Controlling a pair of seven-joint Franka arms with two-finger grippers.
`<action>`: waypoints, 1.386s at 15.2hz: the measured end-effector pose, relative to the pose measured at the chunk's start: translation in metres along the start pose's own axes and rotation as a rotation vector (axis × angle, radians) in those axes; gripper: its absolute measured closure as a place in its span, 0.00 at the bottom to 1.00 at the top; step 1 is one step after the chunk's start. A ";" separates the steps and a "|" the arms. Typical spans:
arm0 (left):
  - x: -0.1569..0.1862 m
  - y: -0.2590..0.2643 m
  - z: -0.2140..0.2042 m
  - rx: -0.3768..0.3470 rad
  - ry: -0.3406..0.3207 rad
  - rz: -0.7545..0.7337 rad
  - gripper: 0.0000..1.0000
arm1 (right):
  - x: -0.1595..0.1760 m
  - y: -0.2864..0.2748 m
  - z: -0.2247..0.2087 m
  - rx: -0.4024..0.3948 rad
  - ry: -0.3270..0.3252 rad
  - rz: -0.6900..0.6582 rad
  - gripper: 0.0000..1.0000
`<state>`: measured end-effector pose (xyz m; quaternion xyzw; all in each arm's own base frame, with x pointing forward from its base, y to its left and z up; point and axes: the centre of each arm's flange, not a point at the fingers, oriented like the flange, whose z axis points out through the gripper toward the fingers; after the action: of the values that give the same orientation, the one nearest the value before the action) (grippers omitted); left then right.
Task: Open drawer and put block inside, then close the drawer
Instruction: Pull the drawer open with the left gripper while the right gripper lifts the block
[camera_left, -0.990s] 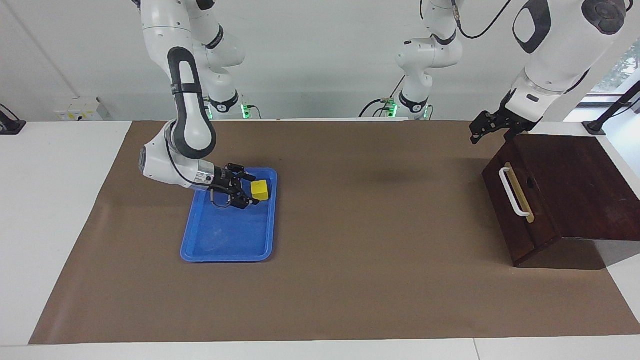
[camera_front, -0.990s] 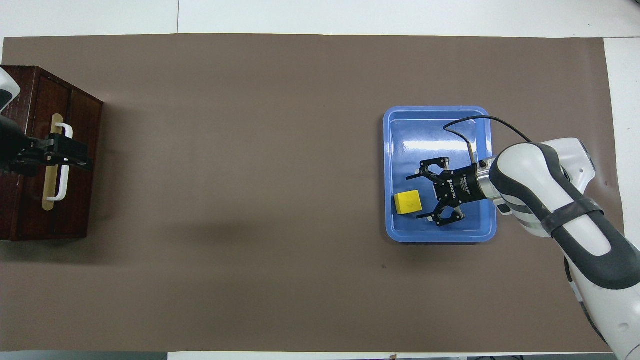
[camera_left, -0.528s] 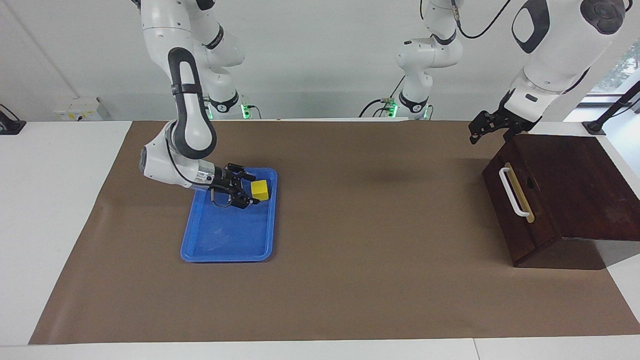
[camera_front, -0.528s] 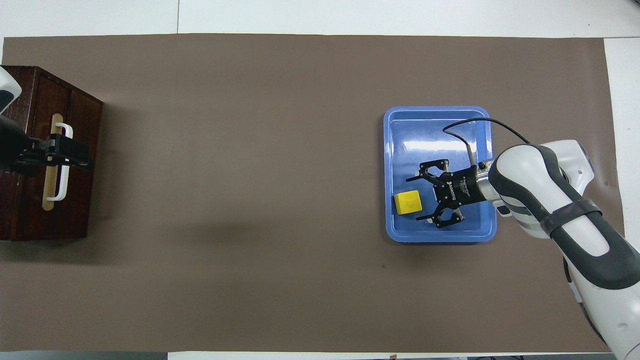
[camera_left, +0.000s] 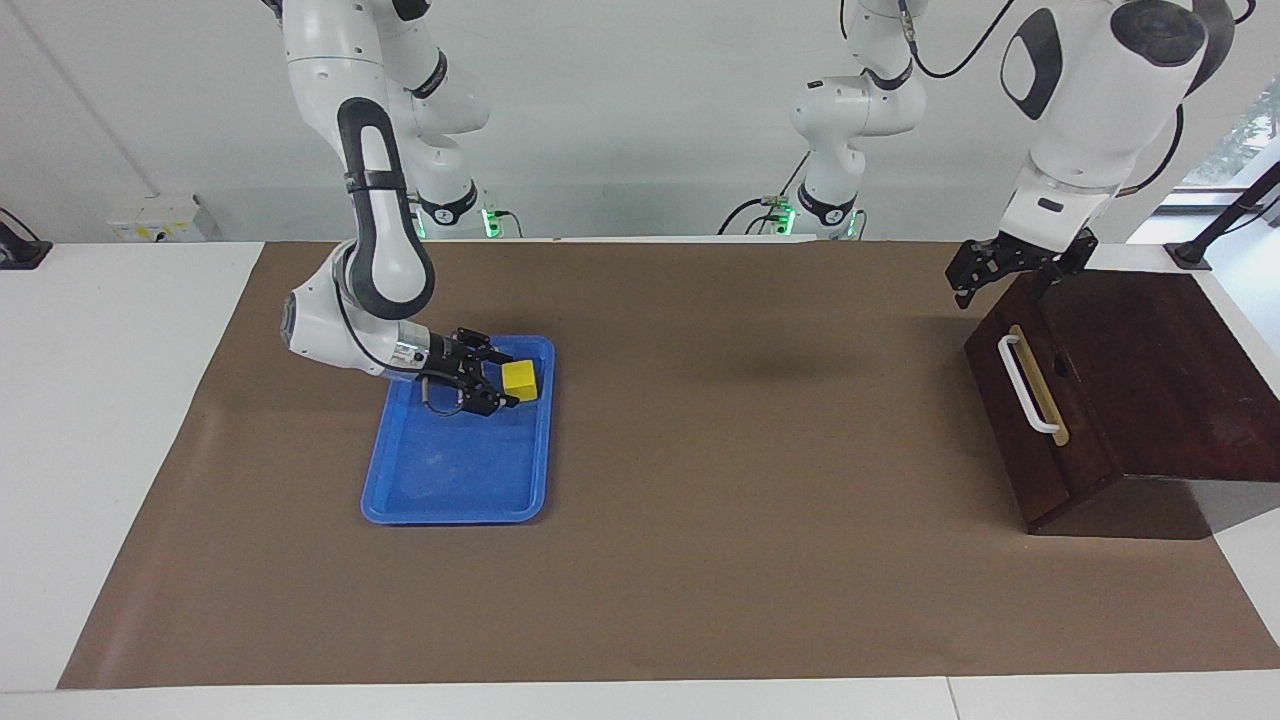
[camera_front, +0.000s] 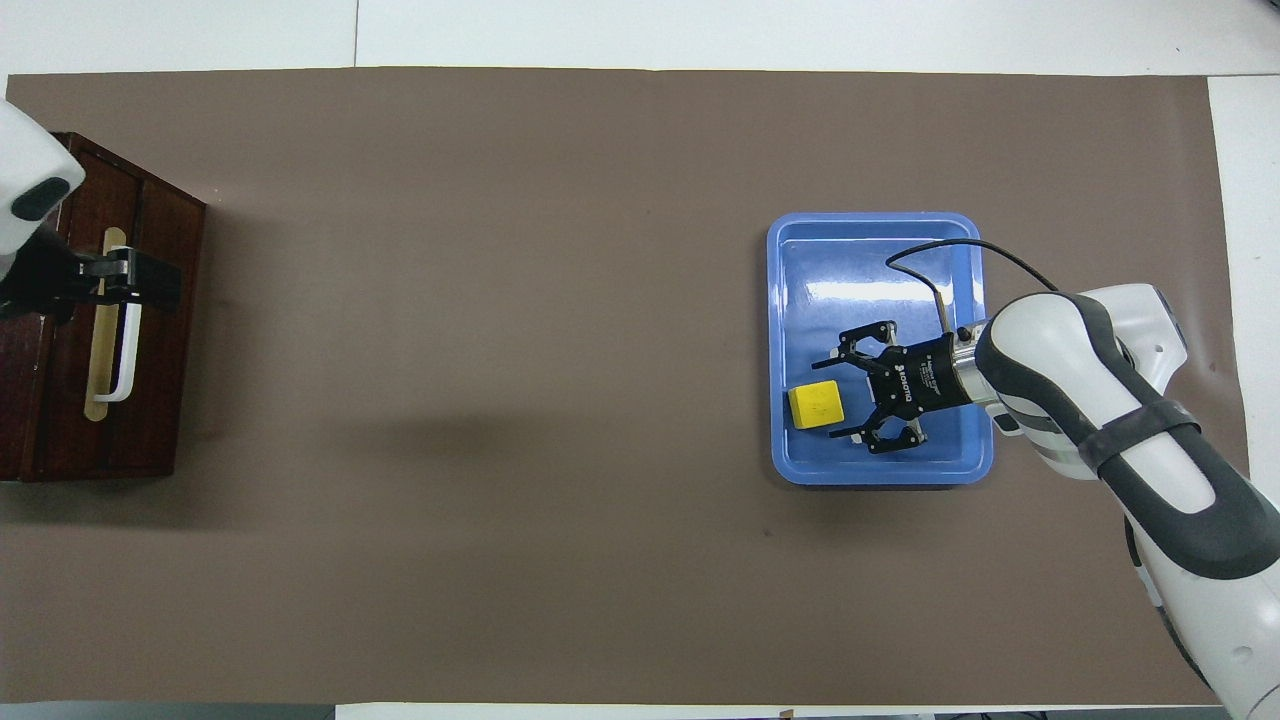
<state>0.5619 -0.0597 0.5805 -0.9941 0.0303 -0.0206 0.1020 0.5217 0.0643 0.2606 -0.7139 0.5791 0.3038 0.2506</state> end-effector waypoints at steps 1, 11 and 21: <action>0.004 0.005 0.009 0.046 0.017 0.019 0.00 | 0.000 0.000 0.000 0.000 0.000 0.000 0.18; 0.056 0.011 0.146 0.315 0.081 0.110 0.00 | -0.040 -0.041 -0.040 0.028 -0.004 0.038 0.45; 0.039 -0.008 0.191 0.309 0.040 0.115 0.00 | -0.182 -0.078 -0.176 -0.006 0.006 0.049 0.45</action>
<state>0.6104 -0.0159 0.3964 -0.9626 0.0855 -0.0389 0.2542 0.5971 0.0777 0.5146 -0.7012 0.5961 0.3095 0.2391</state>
